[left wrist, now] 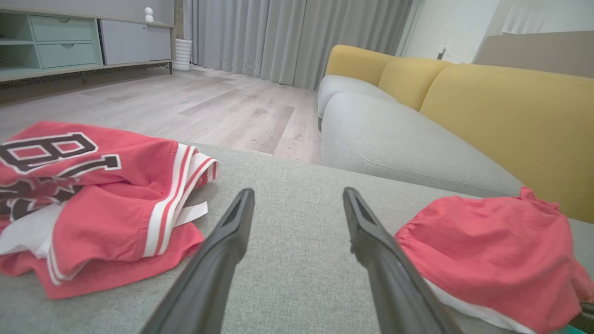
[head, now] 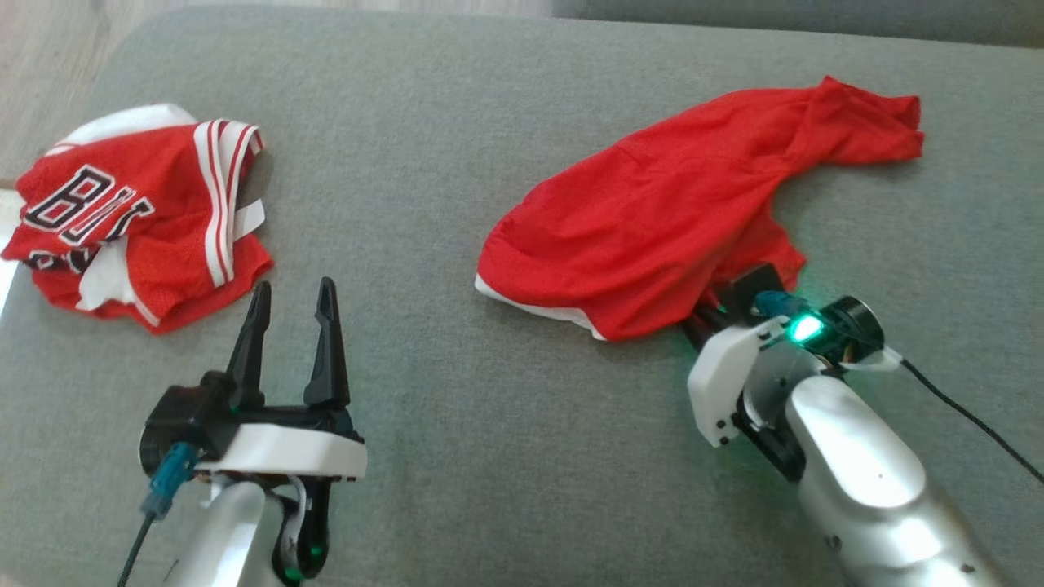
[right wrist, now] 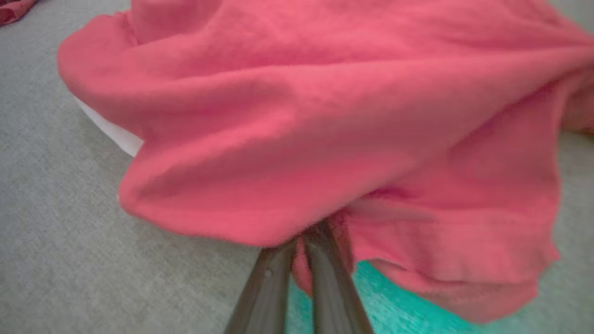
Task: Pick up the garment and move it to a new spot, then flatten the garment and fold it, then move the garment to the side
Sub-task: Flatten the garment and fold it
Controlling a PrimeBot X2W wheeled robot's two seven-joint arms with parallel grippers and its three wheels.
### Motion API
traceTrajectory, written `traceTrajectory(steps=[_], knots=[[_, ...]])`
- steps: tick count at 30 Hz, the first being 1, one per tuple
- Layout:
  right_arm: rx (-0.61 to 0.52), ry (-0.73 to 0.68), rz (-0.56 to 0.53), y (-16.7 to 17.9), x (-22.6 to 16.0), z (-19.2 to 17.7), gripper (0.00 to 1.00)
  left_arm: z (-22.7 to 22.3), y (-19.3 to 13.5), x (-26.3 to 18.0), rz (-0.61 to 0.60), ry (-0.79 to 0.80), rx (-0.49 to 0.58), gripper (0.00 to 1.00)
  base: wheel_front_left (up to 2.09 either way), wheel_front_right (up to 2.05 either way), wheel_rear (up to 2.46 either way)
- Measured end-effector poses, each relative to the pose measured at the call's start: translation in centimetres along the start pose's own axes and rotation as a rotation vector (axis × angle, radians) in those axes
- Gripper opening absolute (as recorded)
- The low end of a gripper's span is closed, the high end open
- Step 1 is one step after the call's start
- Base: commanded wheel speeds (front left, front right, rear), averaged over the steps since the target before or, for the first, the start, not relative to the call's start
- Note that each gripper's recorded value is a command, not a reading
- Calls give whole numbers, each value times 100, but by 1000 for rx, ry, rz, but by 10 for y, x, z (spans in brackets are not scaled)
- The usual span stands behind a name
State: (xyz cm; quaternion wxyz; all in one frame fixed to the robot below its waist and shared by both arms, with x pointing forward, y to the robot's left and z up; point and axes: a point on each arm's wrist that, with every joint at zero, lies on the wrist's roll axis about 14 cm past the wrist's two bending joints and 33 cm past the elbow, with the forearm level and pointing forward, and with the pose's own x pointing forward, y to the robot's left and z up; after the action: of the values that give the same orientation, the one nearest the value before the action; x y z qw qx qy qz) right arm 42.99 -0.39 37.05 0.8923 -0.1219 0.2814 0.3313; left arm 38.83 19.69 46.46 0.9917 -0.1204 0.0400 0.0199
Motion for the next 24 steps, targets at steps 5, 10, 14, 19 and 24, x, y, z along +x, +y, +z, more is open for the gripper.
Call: traceTrajectory(steps=[5, 10, 14, 19, 24], knots=[[51, -29, -104, -30, -31, -12, 0, 7, -7, 3, -21, -22, -5, 100, 0, 0, 0], [69, -55, -283, -80, -84, -20, 0, 10, -20, 5, -58, -34, -10, 100, 0, 0, 0], [111, -68, -386, -98, -122, -29, 98, 9, -30, 5, -82, -34, -14, 100, 0, 0, 0], [130, -86, -467, -110, -148, -38, 100, 12, -37, 6, -104, -42, -10, 100, 0, 0, 0], [190, -177, -492, -105, -160, -28, 100, 15, -36, -1, -107, -47, -4, 100, 0, 0, 0]])
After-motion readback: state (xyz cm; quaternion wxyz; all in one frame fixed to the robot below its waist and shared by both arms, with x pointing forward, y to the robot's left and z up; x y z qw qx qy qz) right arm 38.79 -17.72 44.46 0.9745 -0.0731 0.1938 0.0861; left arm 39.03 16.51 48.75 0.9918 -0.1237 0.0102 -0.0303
